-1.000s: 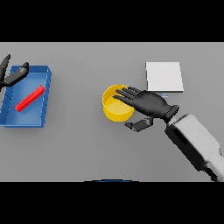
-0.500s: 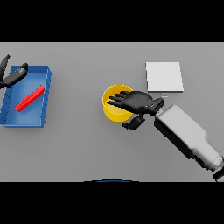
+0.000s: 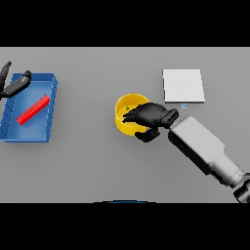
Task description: Pick up the red beaker and tilt it to pour out 1 green nut into yellow bowl. Pick up the yellow bowl and place it on the metallic measuring scale.
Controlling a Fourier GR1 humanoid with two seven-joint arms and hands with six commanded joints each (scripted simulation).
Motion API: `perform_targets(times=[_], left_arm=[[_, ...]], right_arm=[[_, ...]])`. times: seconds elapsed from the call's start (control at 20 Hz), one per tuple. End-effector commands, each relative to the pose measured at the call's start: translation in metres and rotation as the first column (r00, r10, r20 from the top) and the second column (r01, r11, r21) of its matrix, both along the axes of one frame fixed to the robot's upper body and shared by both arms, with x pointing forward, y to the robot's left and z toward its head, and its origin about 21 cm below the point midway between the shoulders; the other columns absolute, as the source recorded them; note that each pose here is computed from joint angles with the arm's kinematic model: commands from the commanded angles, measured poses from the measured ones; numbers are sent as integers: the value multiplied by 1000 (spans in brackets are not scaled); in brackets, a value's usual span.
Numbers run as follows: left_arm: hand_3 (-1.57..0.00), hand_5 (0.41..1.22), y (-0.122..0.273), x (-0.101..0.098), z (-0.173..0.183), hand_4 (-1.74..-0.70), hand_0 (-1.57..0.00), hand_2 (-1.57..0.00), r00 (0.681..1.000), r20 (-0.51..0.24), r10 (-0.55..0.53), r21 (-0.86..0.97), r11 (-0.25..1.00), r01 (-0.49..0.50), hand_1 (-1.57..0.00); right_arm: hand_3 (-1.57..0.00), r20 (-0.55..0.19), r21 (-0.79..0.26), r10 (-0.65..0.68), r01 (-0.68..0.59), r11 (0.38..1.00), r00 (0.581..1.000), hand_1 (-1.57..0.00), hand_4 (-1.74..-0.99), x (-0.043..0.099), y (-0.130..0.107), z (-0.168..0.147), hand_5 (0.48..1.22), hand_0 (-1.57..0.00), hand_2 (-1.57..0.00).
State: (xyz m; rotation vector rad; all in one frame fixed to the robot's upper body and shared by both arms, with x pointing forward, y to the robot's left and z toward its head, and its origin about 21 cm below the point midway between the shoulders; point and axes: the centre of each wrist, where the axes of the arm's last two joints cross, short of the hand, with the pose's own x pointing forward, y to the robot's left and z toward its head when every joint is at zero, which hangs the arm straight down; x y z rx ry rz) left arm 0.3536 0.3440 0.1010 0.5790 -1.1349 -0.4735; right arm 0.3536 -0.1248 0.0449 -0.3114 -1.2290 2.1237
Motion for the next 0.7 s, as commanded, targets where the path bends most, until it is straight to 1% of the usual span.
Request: perform_targets(times=[0.0, 0.05, 0.1, 0.15, 0.2, 0.3, 0.4, 0.5, 0.55, 0.65], left_arm=[[1, 710, 0, 3, 3, -789, 1, 1, 1000, 1, 9, 1, 1000, -9, 1], [1, 710, 2, 2, 0, -788, 1, 1, 1000, -1, 2, -1, 1000, -2, 1], [1, 710, 2, 4, 0, -788, 1, 1, 1000, -3, 7, -1, 1000, -7, 1], [1, 707, 2, 3, 1, -787, 1, 1, 1000, 3, 5, -4, 1000, -5, 1], [1, 707, 2, 5, 1, -787, 1, 1, 1000, 6, 2, -8, 1000, -2, 1], [1, 712, 2, 4, 1, -784, 1, 1, 1000, 5, 1, 4, 1000, -1, 1], [1, 710, -1, 5, 1, -784, 1, 1, 1000, 2, 3, 7, 1000, -3, 1], [1, 712, -1, 4, 3, -785, 1, 1, 1000, -3, -3, -1, 1000, 3, 1], [1, 707, 1, 4, 5, -786, 1, 1, 1000, -1, 4, 1, 1000, -4, 1], [1, 703, 2, 4, 5, -782, 1, 1, 1000, 0, 0, 3, 1000, 0, 1]], right_arm=[[-322, 4, 1, 7, -7, 1000, 1000, -407, -1363, 0, -1, -3, 957, -455, -349], [-572, 4, 7, 6, -6, 1000, 1000, -640, -1435, -1, -2, -4, 1010, -678, -594], [-679, 5, 16, 3, -3, 1000, 1000, -826, -1492, -1, 2, -4, 1052, -857, -789], [-792, -3, 12, 13, -13, 1000, 1000, -975, -1540, 0, -3, -2, 1086, -999, -945], [-882, 1, 5, 15, -15, 1000, 1000, -1094, -1578, -1, -1, -2, 1113, -1114, -1071], [-1027, -20, 11, 6, -6, 1000, 1000, -1266, -1637, 1, -1, 0, 1152, -1278, -1187], [-1106, -37, -5, 8, -8, 1000, 999, -1376, -1674, 2, -3, 4, 1177, -1384, -1287], [-1171, -39, -5, 4, -4, 1000, 999, -1446, -1698, 0, -3, 6, 1193, -1451, -1330], [-1185, -34, -1, 1, -1, 1000, 999, -1471, -1707, 2, -1, 9, 1198, -1475, -1353], [-1195, -26, 10, 10, -10, 1000, 1000, -1507, -1719, 2, -6, 16, 1207, -1510, -1387]])
